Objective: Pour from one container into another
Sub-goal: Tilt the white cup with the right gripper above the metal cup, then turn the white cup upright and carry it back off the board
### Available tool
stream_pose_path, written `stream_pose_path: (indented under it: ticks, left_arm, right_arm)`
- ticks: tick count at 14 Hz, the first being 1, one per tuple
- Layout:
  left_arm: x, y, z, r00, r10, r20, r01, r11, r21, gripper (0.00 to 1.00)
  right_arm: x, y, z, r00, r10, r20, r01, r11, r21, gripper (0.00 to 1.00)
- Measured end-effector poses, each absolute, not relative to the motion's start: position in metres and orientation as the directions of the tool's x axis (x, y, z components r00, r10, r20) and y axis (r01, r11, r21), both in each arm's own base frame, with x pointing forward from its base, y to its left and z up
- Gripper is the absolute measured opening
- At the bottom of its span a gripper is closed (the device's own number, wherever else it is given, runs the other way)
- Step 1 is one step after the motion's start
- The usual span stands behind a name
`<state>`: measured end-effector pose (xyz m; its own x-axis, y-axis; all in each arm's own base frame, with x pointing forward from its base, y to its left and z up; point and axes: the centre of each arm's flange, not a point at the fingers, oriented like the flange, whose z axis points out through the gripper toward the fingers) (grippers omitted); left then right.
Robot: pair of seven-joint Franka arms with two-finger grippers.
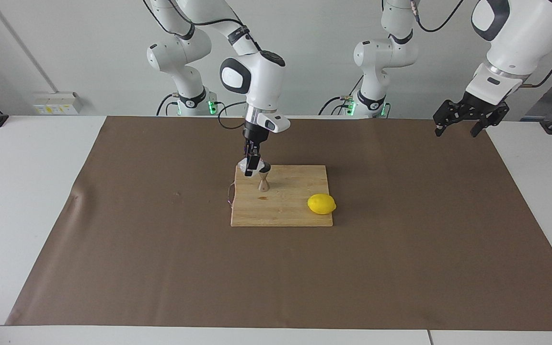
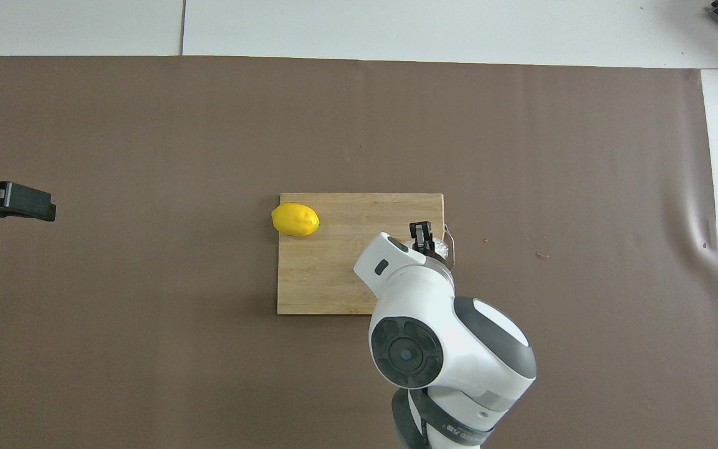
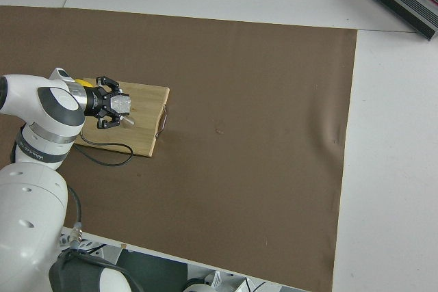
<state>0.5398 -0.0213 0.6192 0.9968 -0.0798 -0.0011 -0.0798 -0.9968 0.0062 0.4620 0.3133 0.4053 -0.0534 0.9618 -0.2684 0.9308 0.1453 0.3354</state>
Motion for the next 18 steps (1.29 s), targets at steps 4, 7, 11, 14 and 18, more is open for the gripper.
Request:
stream_pose_path:
  ticks: [4, 7, 11, 14, 18]
  left_arm:
    - [0.54, -0.021, 0.619, 0.997, -0.08, -0.001, -0.08, -0.997, 0.006, 1.0]
    - [0.54, -0.021, 0.619, 0.997, -0.08, -0.001, -0.08, -0.997, 0.006, 1.0]
    - [0.54, -0.021, 0.619, 0.997, -0.08, -0.001, -0.08, -0.997, 0.006, 1.0]
    - [0.54, -0.021, 0.619, 0.997, -0.08, -0.001, -0.08, -0.997, 0.006, 1.0]
    - [0.54, -0.021, 0.619, 0.997, -0.08, -0.001, -0.08, -0.997, 0.006, 1.0]
  right_arm:
    - [0.462, 0.313, 0.406, -0.039, 0.964, -0.263, 0.931, 0.13, 0.34, 0.52]
    - [0.465, 0.313, 0.41, -0.017, 0.969, -0.247, 0.931, 0.106, 0.348, 0.52]
    - [0.466, 0.313, 0.418, 0.012, 0.98, -0.198, 0.94, 0.057, 0.337, 0.52]
    - [0.47, 0.308, 0.421, 0.016, 0.985, -0.174, 0.948, 0.04, 0.316, 0.52]
    - [0.489, 0.28, 0.427, 0.006, 0.993, -0.115, 0.967, 0.024, 0.254, 0.52]
